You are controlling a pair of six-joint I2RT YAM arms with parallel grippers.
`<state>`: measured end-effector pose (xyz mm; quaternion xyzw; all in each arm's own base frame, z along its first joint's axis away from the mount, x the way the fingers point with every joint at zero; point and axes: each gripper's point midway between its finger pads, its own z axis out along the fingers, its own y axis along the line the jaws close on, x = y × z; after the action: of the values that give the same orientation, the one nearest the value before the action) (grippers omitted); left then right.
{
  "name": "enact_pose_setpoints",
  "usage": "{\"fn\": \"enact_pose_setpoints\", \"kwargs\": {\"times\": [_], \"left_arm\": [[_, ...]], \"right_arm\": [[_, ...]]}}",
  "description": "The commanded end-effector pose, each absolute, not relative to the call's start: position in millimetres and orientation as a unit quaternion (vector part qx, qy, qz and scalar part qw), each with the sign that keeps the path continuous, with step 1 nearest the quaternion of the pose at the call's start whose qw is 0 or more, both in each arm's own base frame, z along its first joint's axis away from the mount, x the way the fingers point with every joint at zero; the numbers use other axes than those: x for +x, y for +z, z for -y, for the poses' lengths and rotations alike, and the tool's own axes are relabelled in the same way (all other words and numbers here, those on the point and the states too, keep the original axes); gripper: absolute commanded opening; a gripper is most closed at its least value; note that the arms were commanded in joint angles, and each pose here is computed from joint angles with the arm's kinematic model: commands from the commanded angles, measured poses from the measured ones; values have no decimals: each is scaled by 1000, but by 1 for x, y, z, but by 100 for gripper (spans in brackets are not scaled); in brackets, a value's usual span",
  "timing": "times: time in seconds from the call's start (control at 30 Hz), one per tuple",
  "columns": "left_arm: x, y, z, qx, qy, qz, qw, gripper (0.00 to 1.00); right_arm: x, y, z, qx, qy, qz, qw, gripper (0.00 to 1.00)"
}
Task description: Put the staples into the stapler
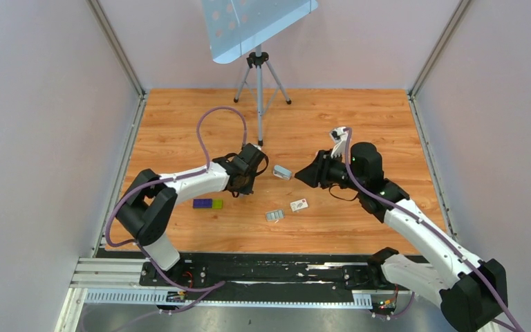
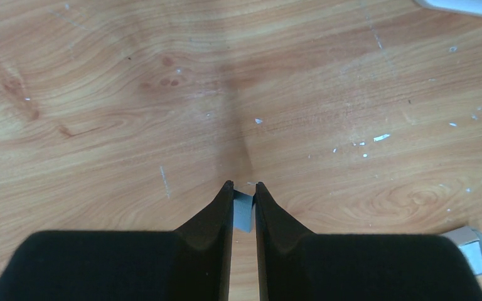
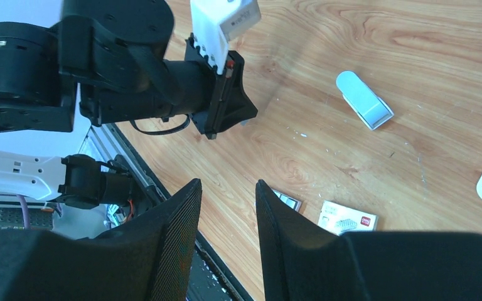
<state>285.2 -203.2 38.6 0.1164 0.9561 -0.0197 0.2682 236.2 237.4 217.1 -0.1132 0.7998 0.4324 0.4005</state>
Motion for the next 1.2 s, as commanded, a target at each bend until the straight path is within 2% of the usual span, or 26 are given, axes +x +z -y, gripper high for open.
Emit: {"fn": "enact_pose_setpoints", "kwargs": {"times": [0.0,0.17,0.43,0.97,1.17], "left_arm": [[288,32,206,120,5,-957,262,17],[283,21,206,125,4,-961,248,21],[273,10,210,129,-18,-964,231,36],[272,16,196,152,-11,-967,205,32],[268,13,201,177,-24,-965,192,32]], "right_arm": [[238,212,-225,-110,412,-808,408,42],[239,207,-221,-106,408,-811,407,42],[239,201,-217,-102,405,-813,405,43],[243,193,-215,-97,398,-819,401,43],[262,168,-201,-94,348,-841,404,43]]}}
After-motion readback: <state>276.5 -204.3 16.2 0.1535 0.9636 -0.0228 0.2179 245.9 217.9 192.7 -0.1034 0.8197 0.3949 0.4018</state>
